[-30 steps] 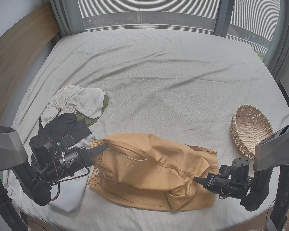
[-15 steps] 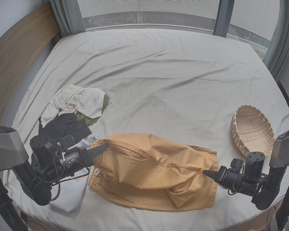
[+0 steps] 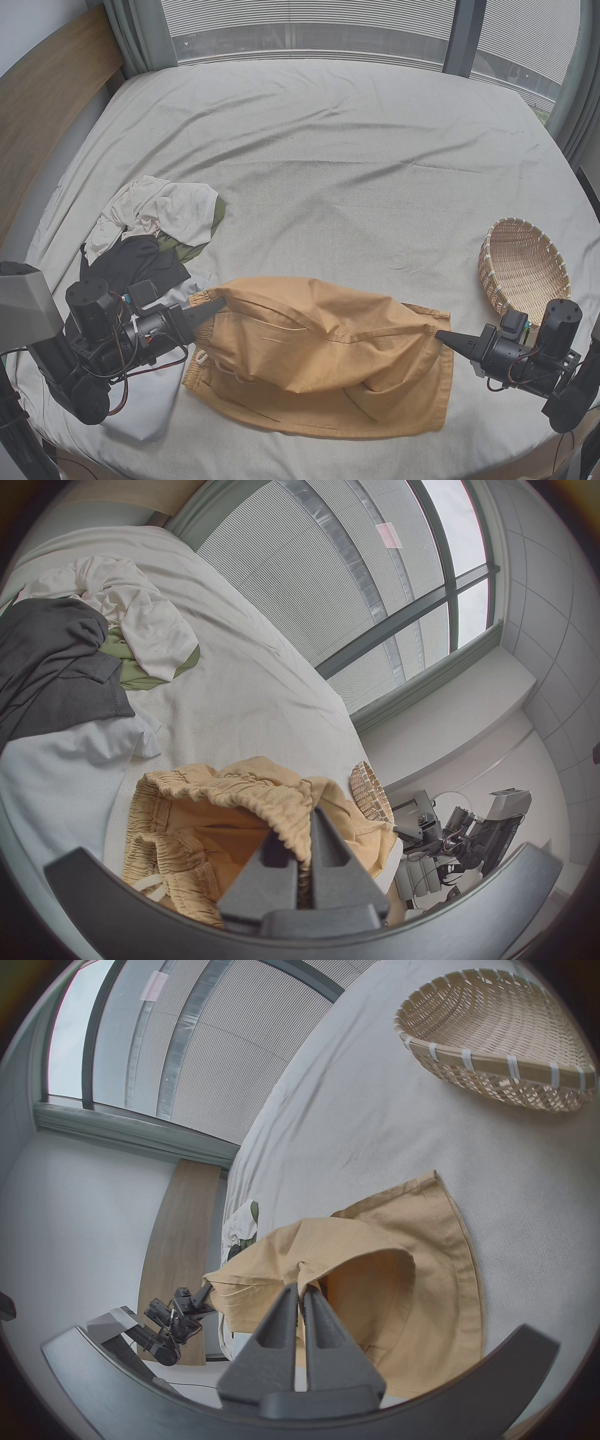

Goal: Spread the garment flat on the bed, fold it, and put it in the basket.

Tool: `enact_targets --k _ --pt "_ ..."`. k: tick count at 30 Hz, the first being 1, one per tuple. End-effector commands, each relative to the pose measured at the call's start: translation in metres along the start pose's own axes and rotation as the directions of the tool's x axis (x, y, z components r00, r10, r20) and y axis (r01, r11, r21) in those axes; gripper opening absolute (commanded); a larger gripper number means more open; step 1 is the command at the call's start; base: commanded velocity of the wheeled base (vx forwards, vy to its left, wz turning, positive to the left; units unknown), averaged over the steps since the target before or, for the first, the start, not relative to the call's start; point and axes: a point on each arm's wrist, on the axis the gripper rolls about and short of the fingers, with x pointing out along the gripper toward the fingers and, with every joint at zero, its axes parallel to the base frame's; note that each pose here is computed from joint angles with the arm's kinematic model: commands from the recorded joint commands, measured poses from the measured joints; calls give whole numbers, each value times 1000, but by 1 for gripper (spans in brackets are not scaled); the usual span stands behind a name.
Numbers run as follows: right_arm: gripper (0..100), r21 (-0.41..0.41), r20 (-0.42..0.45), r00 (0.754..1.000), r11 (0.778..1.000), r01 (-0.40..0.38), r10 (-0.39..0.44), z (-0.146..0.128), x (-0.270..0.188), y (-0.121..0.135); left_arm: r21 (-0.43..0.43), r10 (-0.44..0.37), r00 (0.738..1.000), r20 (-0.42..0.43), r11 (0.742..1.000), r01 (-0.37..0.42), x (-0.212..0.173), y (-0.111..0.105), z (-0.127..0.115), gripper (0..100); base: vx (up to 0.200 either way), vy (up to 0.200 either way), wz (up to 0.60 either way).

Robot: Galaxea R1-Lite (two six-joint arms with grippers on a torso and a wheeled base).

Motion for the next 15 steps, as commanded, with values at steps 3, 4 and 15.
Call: enact_targets --k 3,4,15 --pt "0 0 -3 1000 1000 -11 11 2 2 0 -1 2 1000 0 1000 -2 1 1 0 0 0 0 0" --pt "0 4 -16 1000 1000 -3 3 1 6 -4 -2 3 1000 -1 1000 -3 1 2 0 0 0 0 0" --pt "100 7 -34 999 1000 10 -10 1 29 -14 4 -2 1000 7 1000 2 1 1 1 0 0 0 0"
